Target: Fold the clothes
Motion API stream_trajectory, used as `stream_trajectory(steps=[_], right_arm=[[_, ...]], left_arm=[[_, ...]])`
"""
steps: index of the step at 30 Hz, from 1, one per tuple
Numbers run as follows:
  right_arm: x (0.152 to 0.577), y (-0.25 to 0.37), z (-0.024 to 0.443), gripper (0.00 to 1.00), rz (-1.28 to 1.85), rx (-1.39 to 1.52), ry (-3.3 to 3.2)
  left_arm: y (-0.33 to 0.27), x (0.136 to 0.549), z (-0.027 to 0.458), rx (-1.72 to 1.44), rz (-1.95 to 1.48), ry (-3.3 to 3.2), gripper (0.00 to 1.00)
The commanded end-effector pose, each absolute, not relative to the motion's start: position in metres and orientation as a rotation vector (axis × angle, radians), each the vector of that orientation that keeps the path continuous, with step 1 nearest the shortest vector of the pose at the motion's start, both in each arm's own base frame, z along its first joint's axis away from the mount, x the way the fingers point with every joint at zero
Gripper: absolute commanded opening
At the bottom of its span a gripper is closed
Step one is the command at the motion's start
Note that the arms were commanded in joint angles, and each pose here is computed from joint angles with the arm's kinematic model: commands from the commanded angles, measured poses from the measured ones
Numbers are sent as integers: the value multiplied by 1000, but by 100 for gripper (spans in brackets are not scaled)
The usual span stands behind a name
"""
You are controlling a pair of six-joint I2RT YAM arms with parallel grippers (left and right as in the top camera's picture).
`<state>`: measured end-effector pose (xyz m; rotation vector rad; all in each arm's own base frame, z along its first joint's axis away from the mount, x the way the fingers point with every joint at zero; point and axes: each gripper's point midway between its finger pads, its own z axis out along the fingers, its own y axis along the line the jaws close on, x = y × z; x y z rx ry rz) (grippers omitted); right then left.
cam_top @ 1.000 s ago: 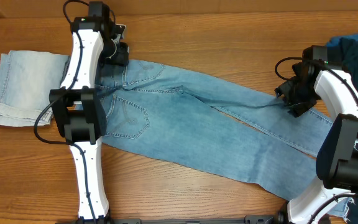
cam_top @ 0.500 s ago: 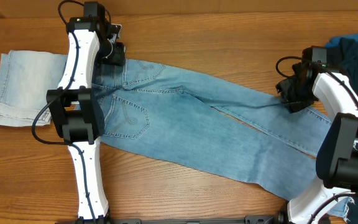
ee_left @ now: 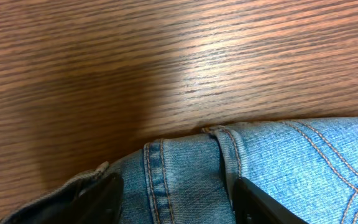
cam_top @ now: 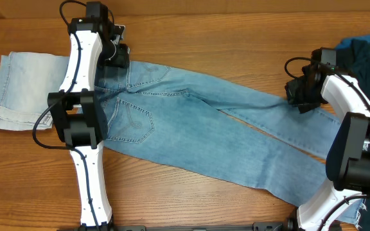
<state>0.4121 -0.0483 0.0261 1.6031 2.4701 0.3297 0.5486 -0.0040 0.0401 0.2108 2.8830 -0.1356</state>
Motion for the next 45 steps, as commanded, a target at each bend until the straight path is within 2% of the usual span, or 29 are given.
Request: stream_trajectory(steps=[1,8,13,21,31,33,34,35,37,38,39,40,41,43,45], right_arm=[[435,-20,34,4,465,1398,2511],[475,19,54,4,535,993,2502],[494,24,66,4,536,922,2427],[528,11,107,4,486,806,2320],[537,12,62,5,425,686,2418],[538,13,62,9,405,618,2428],[539,14,64,14,392,575,2432],[539,15,65,20,380,534,2439],[541,15,71,39,358,482,2450],[542,15,75,42,353,472,2452],[544,13,81,51,344,477,2449],[546,11,87,55,337,481,2448],[547,9,96,60,318,483,2451],[547,7,106,74,301,488,2464],[543,7,114,80,297,495,2489]], left_arm=[[6,547,32,211,-135,2897,59],[6,548,32,210,-135,2896,60],[16,547,31,158,-57,2909,59],[42,548,31,-95,6,2907,34],[71,542,30,-243,-33,2910,32],[74,543,31,-254,-33,2905,32],[74,544,32,-270,-50,2898,31],[72,546,34,-270,-80,2889,31],[66,555,48,-256,-152,2843,30],[63,561,60,-248,-173,2811,29],[61,569,76,-246,-196,2766,31],[57,575,92,-238,-217,2728,31],[52,582,118,-225,-235,2676,34],[48,585,150,-206,-230,2619,48],[46,581,169,-197,-226,2601,55]])
